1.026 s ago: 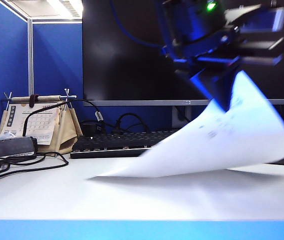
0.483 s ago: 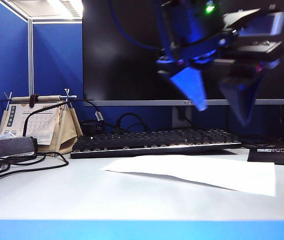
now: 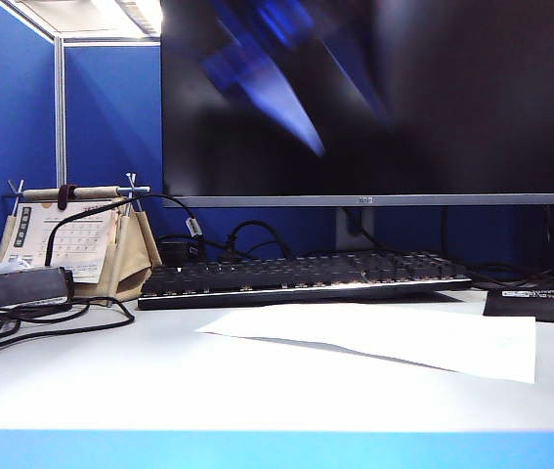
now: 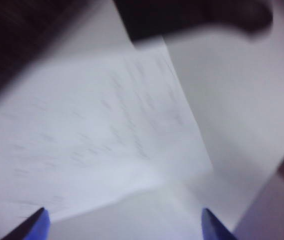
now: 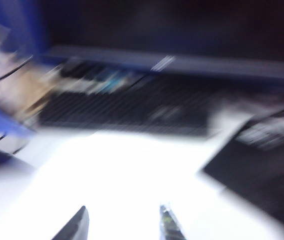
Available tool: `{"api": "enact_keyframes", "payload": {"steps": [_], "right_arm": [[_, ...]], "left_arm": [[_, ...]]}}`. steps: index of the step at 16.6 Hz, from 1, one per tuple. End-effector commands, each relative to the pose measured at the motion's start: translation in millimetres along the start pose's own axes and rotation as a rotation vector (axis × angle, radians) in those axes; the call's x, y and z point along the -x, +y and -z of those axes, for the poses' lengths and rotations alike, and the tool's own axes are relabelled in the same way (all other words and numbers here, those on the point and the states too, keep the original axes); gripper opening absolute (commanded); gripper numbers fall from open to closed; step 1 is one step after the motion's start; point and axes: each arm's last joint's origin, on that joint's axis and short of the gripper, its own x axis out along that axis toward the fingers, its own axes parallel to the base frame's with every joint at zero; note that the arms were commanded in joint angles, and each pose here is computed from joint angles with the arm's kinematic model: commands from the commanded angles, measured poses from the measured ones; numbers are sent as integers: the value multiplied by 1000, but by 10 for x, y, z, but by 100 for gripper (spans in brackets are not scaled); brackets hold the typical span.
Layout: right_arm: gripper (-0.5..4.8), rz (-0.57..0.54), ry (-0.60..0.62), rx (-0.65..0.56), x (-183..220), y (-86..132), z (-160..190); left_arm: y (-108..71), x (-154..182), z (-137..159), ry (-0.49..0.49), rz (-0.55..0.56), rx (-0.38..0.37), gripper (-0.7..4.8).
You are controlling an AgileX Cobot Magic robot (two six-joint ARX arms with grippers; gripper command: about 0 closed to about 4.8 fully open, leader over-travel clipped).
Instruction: Put a wrinkled paper upside down.
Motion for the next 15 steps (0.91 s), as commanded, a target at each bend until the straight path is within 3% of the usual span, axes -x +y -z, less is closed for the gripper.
{"api": "enact_keyframes", "payload": {"steps": [1,3,4,5,9,12,15], "right_arm": [[180,156,-77,70,89,-70,-157],[180,202,-74,80,101,-108,-161],[180,220,-45,81,102,-130,-133],[180,235,10,85,99,-154,-81],[179,282,76,57,60,-204,49],[180,303,-63,-41,66,-223,210],[179,339,-102,-62,115,-257,559]], "left_arm": [[314,740,-87,-141,-65,39,327],[435,1180,-19,-199,-105,22,181],[473,1405,71,-223,-119,4,47],[498,1638,228,-256,-144,18,-6],[405,1908,840,-386,-262,63,-6],[385,1798,1455,-523,-385,205,-6],[422,1521,2001,-604,-468,319,-6]]}}
